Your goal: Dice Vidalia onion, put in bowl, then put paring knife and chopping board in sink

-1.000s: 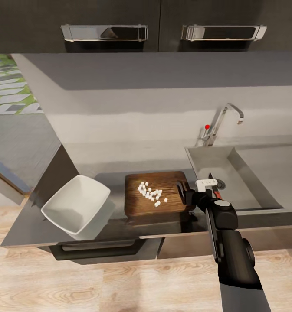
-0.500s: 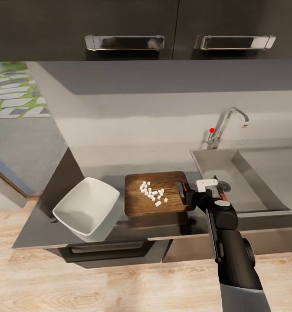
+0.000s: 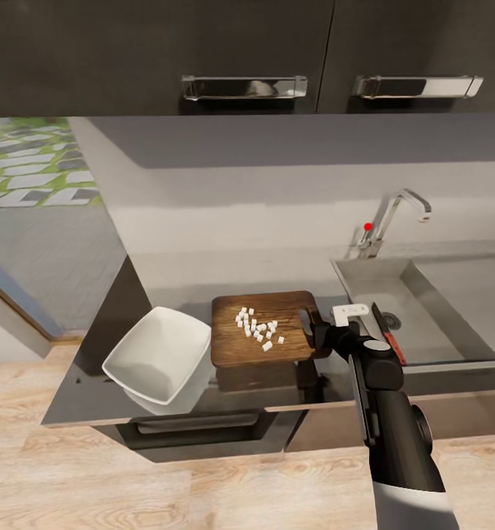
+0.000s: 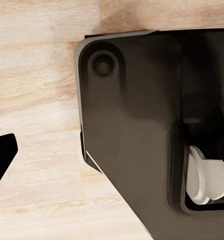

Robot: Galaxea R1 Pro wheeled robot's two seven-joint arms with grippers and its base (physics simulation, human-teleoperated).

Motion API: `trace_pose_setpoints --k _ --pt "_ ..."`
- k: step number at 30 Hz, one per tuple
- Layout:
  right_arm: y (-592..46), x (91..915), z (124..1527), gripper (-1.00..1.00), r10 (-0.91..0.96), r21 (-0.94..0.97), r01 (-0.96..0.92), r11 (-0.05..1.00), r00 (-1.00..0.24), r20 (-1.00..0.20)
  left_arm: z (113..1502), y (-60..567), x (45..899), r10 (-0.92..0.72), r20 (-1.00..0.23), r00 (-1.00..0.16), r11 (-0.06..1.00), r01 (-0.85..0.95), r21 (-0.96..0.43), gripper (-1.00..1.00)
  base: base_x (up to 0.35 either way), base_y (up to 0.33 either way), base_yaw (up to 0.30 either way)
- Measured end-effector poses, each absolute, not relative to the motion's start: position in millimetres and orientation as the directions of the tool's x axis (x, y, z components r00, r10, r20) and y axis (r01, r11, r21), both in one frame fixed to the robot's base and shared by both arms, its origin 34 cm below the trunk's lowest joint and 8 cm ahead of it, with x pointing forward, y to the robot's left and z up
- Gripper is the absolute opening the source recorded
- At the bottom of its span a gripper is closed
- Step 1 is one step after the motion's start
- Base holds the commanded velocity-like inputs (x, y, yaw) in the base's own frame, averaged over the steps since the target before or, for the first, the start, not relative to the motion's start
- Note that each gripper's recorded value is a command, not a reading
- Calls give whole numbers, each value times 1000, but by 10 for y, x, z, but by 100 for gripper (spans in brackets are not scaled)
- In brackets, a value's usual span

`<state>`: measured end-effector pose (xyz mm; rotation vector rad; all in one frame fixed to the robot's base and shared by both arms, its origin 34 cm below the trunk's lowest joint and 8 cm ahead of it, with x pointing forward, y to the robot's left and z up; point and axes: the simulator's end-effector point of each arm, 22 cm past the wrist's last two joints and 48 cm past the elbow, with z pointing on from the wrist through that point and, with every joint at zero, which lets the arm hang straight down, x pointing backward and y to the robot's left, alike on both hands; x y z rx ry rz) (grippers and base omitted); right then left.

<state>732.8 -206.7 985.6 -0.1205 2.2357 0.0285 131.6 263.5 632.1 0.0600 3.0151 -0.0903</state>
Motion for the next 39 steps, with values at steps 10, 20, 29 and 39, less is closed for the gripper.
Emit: trace_pose_setpoints --k 10,20,29,39 --pt "-2067 7330 9956 -100 -77 -23 -97 995 -602 -795 6325 2635 1375 36 -141 -989 997 44 -56 100 0 0 0" --pt "-2067 7330 10057 -100 -77 -25 -96 995 -589 -804 6330 2635 1434 36 -157 -987 997 45 -56 100 0 0 0" --pt "-2070 7282 10083 -100 -70 -19 -90 996 -607 -791 6331 2639 1453 36 -164 -986 997 45 -55 100 0 0 0" --pt "-2068 7262 10170 -100 -67 -17 -88 996 -605 -794 6335 2609 1497 33 -177 -984 997 44 -58 100 0 0 0"
